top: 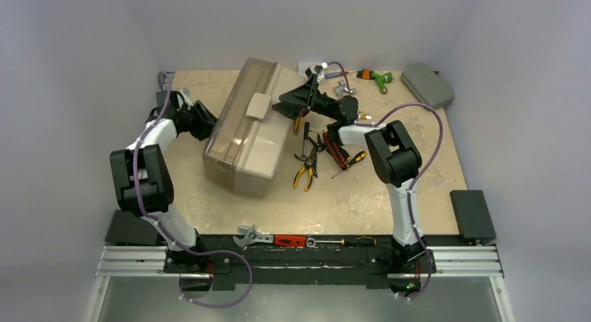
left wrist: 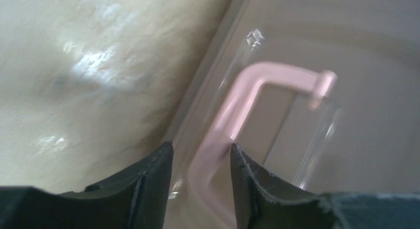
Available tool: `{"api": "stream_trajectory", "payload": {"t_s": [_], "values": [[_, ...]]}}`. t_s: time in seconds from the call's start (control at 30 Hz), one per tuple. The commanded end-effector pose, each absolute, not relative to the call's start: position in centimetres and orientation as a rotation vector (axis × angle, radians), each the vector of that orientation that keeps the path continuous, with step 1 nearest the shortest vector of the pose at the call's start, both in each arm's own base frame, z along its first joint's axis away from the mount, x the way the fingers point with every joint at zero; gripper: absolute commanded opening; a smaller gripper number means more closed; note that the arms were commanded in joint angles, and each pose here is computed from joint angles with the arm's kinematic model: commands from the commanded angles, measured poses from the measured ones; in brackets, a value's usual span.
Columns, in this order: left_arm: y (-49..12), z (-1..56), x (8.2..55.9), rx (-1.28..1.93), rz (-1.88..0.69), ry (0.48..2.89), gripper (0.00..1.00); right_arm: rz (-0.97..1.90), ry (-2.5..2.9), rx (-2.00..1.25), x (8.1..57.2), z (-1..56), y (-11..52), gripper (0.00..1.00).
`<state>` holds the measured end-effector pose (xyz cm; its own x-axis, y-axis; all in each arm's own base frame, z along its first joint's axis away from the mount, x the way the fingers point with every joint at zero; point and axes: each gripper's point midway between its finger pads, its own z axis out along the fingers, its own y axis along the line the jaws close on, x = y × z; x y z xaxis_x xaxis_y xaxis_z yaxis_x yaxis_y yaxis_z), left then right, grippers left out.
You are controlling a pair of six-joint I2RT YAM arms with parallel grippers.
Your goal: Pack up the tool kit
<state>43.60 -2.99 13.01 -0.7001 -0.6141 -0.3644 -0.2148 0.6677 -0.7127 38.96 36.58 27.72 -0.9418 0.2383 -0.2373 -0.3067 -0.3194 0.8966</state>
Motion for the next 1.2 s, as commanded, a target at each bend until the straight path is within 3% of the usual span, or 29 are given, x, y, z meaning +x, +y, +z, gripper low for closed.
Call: {"api": "stream_trajectory", "payload": {"t_s": [0.0, 0.3, 0.83, 0.97, 1.17], "values": [[-6.6, 6.3, 36.4, -0.744, -0.915, 2.640, 0.41, 2.290, 1.253, -0.393, 34.3, 34.7, 36.4, 0.87], [-6.2, 6.9, 36.5, -0.749, -0.900, 2.620, 0.40, 2.313, 1.347, -0.345, 34.8, 32.9, 36.6, 0.85], [-5.7, 9.4, 36.5, -0.722, -0.874, 2.575, 0.41, 2.041, 1.533, -0.429, 34.4, 36.2, 35.1, 0.90], [-5.8, 9.7, 36.5, -0.718, -0.875, 2.572, 0.41, 1.840, 1.646, -0.389, 35.2, 36.3, 34.1, 0.92], [-6.0, 10.3, 36.3, -0.707, -0.886, 2.555, 0.41, 1.155, 2.028, -0.091, 39.0, 29.7, 28.9, 0.99]]}}
